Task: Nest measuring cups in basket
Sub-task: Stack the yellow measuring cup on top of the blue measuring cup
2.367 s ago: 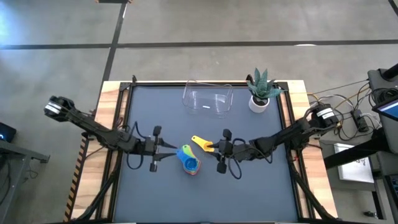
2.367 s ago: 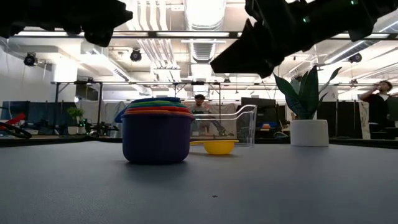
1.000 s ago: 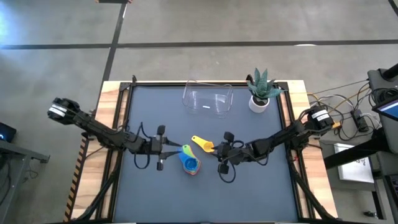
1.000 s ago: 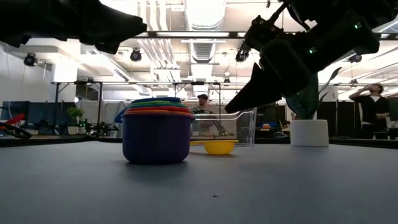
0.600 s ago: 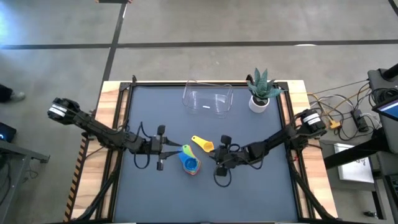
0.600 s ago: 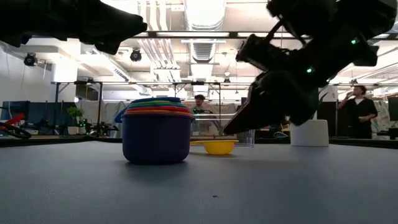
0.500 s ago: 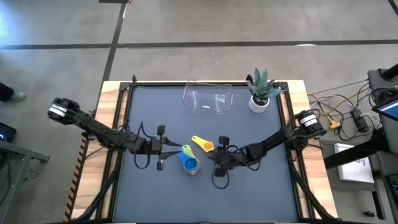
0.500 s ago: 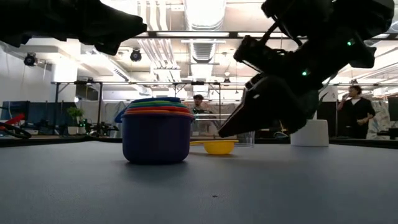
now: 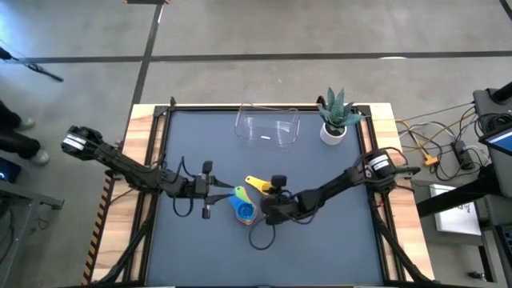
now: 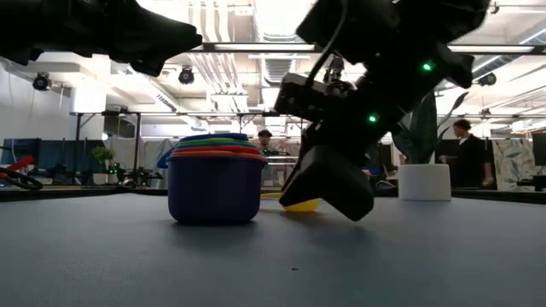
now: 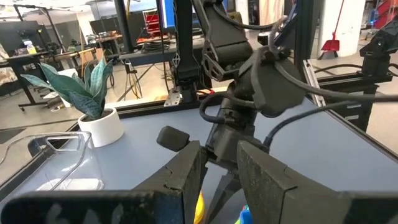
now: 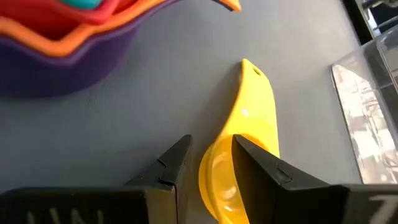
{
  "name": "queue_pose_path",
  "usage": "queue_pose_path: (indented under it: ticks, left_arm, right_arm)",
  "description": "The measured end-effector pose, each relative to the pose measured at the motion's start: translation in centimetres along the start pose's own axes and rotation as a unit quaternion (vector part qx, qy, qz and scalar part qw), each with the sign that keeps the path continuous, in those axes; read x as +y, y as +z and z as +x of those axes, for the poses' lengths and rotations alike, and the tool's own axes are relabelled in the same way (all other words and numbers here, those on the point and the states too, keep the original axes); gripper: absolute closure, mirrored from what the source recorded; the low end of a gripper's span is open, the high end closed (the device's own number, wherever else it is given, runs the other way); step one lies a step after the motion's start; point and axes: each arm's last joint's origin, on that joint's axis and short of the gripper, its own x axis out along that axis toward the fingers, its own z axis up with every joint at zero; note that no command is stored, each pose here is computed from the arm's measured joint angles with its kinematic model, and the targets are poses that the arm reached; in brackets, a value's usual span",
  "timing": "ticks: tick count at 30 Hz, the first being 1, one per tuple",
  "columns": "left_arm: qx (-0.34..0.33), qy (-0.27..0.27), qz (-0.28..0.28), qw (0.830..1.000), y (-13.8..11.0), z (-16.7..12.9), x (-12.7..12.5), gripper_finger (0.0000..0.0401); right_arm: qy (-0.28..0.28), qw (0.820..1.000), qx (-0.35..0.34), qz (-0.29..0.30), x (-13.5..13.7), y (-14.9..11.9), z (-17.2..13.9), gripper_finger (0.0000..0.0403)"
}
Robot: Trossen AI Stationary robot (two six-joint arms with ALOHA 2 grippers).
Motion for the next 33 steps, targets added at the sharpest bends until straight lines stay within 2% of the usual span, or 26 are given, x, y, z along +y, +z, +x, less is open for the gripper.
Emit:
queue_pose_path:
  ticks: [4,13,16,20,23,30,33]
  left_arm:
    - [-0.002,0.000,-0.005,1.000,0.1,0.1,0.0,0.0310]
    - [-0.003,0.000,-0.016,1.000,0.1,0.1,0.0,0.0310]
    - [-0.003,0.000,-0.016,1.000,0.1,0.1,0.0,0.0310]
    - [-0.003,0.000,-0.018,1.000,0.2,0.1,0.0,0.0310]
    - [-0.003,0.000,-0.018,1.000,0.2,0.1,0.0,0.0310]
    - [-0.006,-0.001,-0.008,1.000,0.2,0.1,0.0,0.0310]
    - [-0.031,-0.027,-0.008,0.999,0.9,-0.2,0.0,0.0310]
  right_arm:
    - [-0.001,1.000,0.020,-0.004,0.2,0.4,0.3,0.0300]
    - [-0.005,0.998,0.045,0.047,-0.1,-0.5,0.3,0.0304]
    - [-0.003,0.998,0.046,0.047,-0.1,-0.5,0.3,0.0322]
    - [-0.001,0.998,0.048,0.045,-0.1,-0.5,0.3,0.0376]
    - [-0.001,0.998,0.049,0.044,-0.3,-0.4,0.1,0.0387]
    - [0.007,0.997,0.006,0.071,-1.4,1.7,-2.5,0.0389]
    - [0.014,0.996,-0.021,0.080,-1.6,2.5,-4.0,0.0389]
